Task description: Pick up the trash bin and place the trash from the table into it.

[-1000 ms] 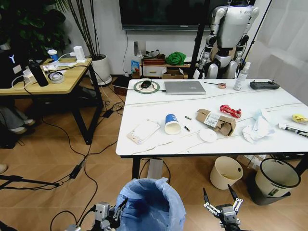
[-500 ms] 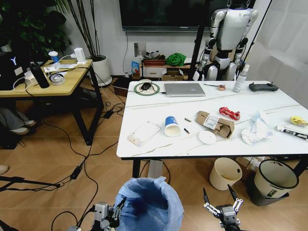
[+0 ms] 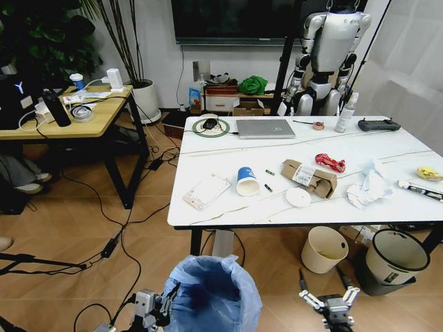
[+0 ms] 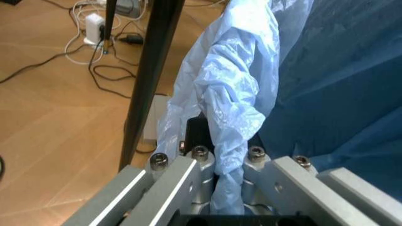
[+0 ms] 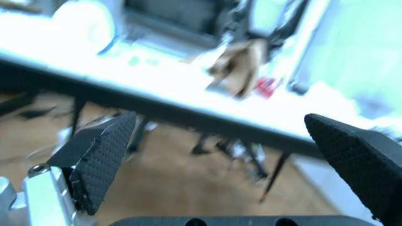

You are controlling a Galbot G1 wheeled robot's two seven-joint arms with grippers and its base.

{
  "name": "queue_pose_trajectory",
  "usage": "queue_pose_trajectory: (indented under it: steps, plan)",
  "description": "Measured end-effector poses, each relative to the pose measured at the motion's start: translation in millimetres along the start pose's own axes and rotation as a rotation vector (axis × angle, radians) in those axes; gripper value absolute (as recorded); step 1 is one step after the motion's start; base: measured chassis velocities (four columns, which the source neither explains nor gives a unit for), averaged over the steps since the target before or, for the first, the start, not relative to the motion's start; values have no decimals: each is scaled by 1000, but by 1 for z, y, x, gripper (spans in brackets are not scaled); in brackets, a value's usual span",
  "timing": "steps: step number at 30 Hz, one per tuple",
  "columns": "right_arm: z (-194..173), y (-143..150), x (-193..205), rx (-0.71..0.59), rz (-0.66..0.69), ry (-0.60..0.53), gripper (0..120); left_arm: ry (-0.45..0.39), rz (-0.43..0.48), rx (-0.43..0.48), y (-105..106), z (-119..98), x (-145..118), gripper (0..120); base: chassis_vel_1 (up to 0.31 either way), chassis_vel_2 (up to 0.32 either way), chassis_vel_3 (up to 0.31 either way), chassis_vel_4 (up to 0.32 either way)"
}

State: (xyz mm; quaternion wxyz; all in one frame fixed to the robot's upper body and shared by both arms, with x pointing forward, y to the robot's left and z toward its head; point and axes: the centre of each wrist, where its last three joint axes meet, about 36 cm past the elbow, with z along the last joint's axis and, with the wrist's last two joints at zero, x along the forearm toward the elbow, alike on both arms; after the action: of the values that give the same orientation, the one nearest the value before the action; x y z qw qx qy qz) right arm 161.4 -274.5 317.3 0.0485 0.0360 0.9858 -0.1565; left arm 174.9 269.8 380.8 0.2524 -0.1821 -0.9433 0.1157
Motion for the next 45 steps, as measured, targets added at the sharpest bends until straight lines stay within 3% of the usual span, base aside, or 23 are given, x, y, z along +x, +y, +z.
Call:
queue_pose_trajectory:
  steps: [7,16,24,31,41,45]
  plan:
    - [-55,-16,-30,-62,14,-58,100,15,-14,7,3,-2,7,0,0,0,0,0]
    - [-106,-38,-72,-109,-44,5,100,4,-22,1,14,-15,10,0,0,0,0,0]
    - [-99,-56,-96,-187,-134,35,100,-6,-39,20,12,-9,18,0,0,0,0,0]
    - [-111,-92,-140,-116,-261,35,100,-45,-72,35,7,-11,18,0,0,0,0,0]
    - [-102,-85,-203,-94,-294,30,100,-63,-101,33,6,-14,20,0,0,0,0,0]
    - [-106,-67,-215,-83,-411,38,100,-65,-108,26,9,-16,22,0,0,0,0,0]
